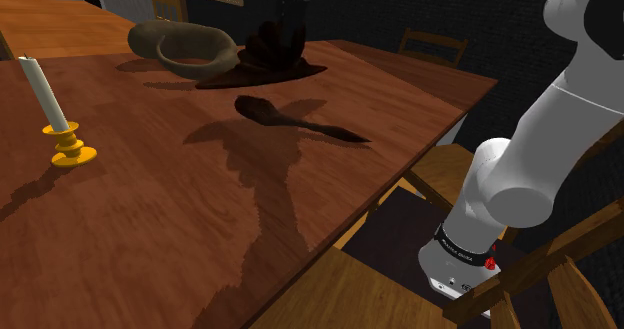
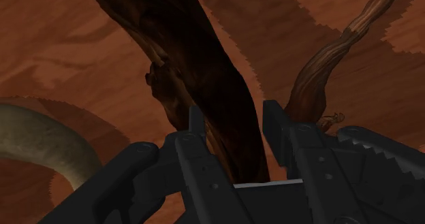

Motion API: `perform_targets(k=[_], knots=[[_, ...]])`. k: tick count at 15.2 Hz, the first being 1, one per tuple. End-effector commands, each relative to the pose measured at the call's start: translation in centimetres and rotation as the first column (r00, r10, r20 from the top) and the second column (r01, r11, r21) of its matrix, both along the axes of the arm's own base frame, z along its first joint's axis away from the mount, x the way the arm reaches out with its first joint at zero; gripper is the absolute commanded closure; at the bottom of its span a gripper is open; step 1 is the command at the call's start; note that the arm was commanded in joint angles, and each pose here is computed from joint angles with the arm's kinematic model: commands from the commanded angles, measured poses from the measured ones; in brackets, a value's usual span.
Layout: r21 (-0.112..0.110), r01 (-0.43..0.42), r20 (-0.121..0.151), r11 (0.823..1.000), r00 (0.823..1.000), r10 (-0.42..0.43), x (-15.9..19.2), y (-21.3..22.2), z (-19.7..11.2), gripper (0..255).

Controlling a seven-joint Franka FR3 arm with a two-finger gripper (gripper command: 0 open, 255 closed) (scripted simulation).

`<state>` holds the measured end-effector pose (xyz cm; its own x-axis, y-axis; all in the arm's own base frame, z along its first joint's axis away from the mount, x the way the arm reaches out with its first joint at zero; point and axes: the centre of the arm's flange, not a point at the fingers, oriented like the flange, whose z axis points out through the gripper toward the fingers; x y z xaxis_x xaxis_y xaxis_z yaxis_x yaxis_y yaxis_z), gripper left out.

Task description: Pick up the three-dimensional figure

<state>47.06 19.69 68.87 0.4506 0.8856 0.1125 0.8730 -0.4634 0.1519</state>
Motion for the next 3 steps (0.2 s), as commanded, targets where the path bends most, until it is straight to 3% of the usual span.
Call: perform_targets(k=[1, 3], knots=[[0.0, 0.0, 0.002, 1.0, 1.0, 0.0, -0.01, 0.03, 1.16, 255], [0.0, 0.0, 0.002, 1.0, 1.0, 0.0, -0.01, 0.03, 1.24, 255]])
